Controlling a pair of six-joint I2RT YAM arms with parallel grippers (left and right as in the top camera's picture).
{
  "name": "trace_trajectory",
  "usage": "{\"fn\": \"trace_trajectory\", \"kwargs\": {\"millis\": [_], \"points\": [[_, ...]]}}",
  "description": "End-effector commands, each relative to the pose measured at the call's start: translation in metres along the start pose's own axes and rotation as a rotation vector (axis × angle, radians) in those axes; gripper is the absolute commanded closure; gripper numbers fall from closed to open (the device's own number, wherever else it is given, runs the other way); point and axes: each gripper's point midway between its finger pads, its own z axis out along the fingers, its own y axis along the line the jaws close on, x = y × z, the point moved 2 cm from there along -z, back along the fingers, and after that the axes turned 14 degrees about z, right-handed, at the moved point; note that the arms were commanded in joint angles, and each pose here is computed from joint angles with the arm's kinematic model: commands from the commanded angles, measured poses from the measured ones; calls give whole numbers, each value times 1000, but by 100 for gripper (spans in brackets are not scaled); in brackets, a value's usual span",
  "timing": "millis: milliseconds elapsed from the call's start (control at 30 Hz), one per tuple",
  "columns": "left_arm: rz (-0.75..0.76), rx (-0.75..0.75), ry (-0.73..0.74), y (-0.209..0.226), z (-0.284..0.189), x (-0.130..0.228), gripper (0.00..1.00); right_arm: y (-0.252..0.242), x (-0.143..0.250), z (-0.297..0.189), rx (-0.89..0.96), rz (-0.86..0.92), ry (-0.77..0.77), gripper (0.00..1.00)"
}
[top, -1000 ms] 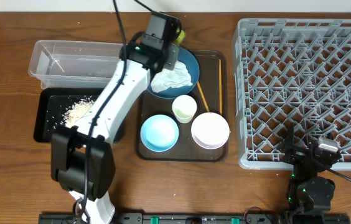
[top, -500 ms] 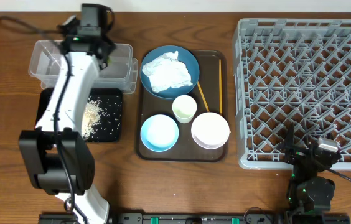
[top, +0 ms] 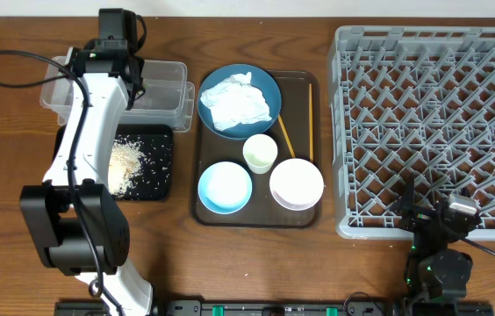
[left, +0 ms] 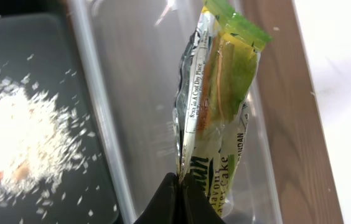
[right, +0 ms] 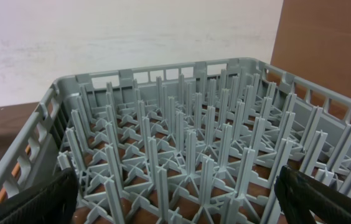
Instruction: Sort waste into correct bins and load items into the dishwasher rack
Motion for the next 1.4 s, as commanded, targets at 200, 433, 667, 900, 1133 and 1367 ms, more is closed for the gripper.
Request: {"fn": "trace_trajectory", "kwargs": {"millis": [200,433,667,900,1133,1367], "points": [[-180,-41,6,9,2,3,57,1,2,0,-4,10,7,1],[-156,-38,12,8,2,4,49,1,2,0,-4,10,7,1],[520,479,248,-72,-25,55,62,1,2,0,-4,10,7,1],[1088,694,149,-113,-64,130,43,1,2,0,-4,10,7,1],[1391,579,46,-117,-50,182,43,1,2,0,-4,10,7,1],[1506,520,66,-118,1,218,37,1,2,0,-4,10,7,1]]}}
